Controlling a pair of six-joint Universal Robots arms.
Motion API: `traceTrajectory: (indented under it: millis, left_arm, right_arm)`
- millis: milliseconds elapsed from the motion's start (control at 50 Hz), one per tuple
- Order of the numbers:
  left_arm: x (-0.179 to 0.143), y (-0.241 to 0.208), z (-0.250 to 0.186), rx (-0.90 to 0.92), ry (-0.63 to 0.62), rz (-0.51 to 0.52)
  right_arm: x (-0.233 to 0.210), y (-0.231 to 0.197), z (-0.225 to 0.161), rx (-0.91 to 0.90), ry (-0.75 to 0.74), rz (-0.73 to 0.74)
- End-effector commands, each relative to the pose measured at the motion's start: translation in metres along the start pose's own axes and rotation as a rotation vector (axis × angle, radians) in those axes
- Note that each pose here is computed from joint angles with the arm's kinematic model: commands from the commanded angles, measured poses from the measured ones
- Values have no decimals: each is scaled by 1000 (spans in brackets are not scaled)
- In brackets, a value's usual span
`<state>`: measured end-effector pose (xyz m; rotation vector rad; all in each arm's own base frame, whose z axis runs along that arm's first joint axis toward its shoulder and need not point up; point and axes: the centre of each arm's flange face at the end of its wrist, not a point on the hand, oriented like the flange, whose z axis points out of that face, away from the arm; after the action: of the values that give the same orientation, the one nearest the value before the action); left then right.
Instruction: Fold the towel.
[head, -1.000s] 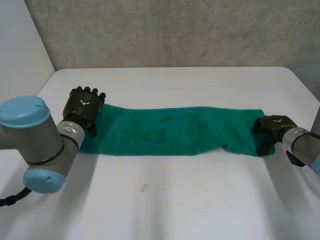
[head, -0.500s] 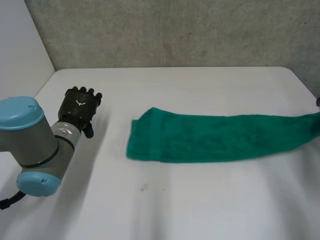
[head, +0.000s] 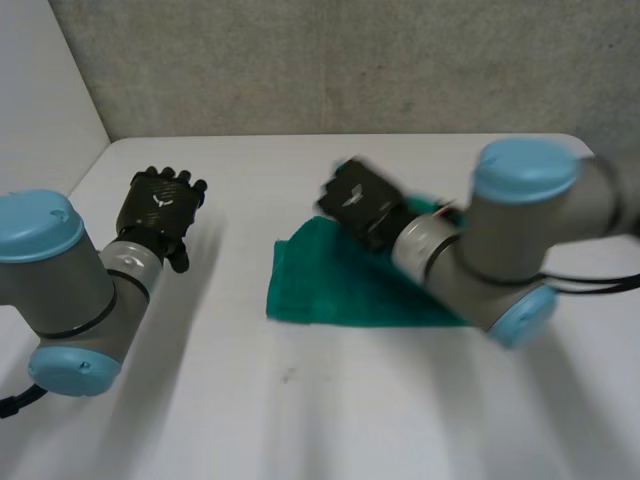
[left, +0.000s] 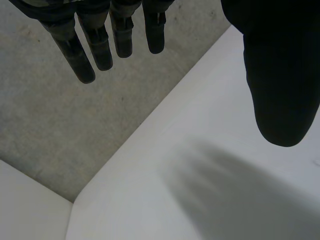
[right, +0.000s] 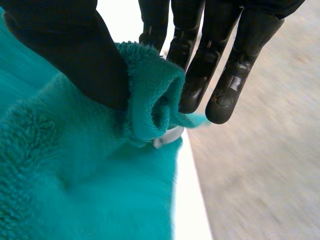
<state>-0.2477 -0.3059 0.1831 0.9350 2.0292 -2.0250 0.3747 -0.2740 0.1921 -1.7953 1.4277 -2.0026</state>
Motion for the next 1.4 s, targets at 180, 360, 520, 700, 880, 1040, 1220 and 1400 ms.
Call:
traceTrajectory:
  millis: [180,360,520,700,880,1040,1220,1400]
  left_arm:
    - [29,-33,6,118,69,-39]
    - [59,-64,19,223,164,-223]
    - [95,-50,29,205,301,-289]
    - [98,-33,34,93,274,-279]
    - [102,-7,16,-67,296,-115]
    - [101,4,7,-116,280,-38]
    - [100,-1,-4,-114,288,-42]
    - [90,-13,-4,-87,264,-54]
  right_arm:
    - [15,14,-8,-101,92,131]
    - [52,42,-54,-189,235,657]
    - [30,84,-87,-387,222,771]
    - [4,105,-91,-468,181,809]
    - [0,113,-89,-479,176,771]
    - [4,118,-84,-443,217,727]
    - [8,126,-86,-498,259,607]
    - [4,141,-88,-548,255,609]
